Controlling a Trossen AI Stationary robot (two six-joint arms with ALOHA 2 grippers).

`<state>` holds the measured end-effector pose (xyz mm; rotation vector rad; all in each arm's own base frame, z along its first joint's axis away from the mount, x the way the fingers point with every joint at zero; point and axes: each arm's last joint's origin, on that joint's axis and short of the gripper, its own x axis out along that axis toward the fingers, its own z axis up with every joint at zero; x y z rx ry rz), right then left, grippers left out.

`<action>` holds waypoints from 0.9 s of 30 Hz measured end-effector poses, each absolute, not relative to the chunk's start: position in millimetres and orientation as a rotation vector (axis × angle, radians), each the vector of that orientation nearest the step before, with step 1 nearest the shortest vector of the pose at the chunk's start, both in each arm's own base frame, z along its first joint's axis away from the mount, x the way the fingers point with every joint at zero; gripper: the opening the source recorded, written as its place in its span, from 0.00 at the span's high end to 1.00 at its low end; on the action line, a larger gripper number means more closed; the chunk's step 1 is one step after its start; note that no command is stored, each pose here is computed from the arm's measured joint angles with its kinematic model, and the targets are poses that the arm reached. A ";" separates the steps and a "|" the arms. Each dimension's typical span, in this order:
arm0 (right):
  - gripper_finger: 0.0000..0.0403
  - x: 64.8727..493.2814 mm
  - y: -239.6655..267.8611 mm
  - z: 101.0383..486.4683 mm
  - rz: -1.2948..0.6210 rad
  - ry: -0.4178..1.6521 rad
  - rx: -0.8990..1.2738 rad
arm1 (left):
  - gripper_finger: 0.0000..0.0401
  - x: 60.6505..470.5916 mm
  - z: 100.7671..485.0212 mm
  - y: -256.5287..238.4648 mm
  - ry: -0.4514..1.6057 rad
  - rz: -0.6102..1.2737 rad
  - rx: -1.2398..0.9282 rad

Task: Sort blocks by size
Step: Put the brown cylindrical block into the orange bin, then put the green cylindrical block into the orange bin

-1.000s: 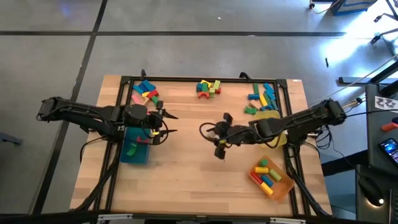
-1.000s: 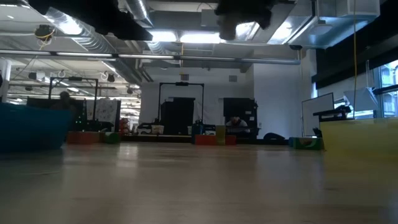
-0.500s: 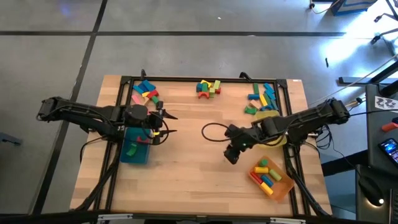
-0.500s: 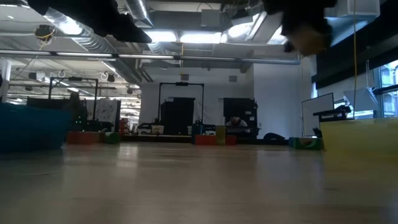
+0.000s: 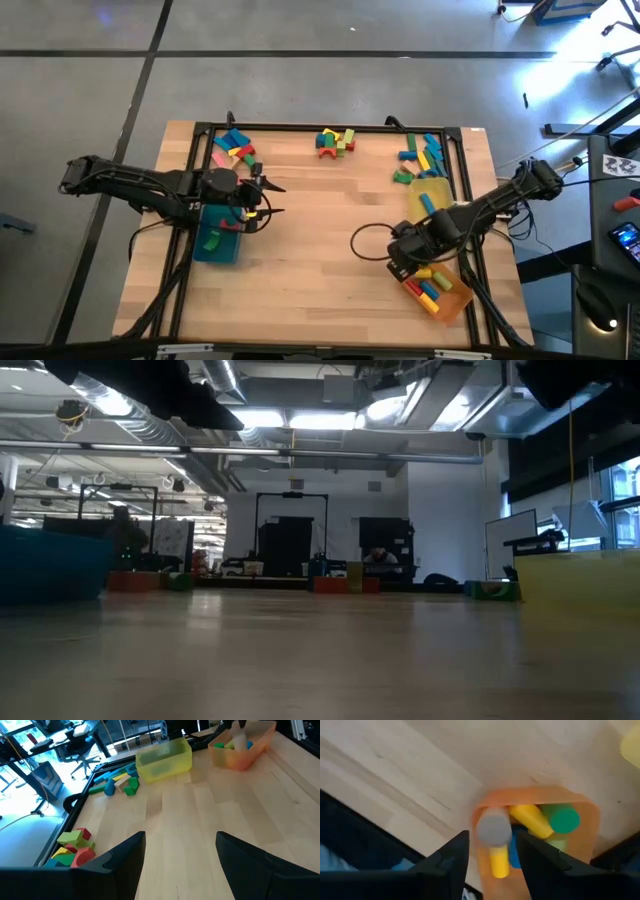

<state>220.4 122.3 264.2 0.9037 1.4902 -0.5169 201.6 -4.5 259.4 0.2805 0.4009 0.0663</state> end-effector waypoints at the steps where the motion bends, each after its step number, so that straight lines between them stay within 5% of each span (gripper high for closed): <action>1: 0.61 218.9 123.4 260.4 -0.521 1.500 0.893 | 0.42 201.6 259.4 -4.5 0.401 0.066 0.281; 10: 0.73 206.1 131.8 233.8 -0.527 1.586 0.842 | 0.42 201.2 258.3 -4.4 0.413 0.065 0.285; 18: 0.74 215.3 126.2 235.8 -0.497 1.562 0.907 | 0.42 201.2 258.3 -4.4 0.413 0.065 0.286; 27: 0.74 259.1 104.0 262.9 -0.341 1.091 0.672 | 0.42 201.0 257.8 -4.4 0.418 0.064 0.285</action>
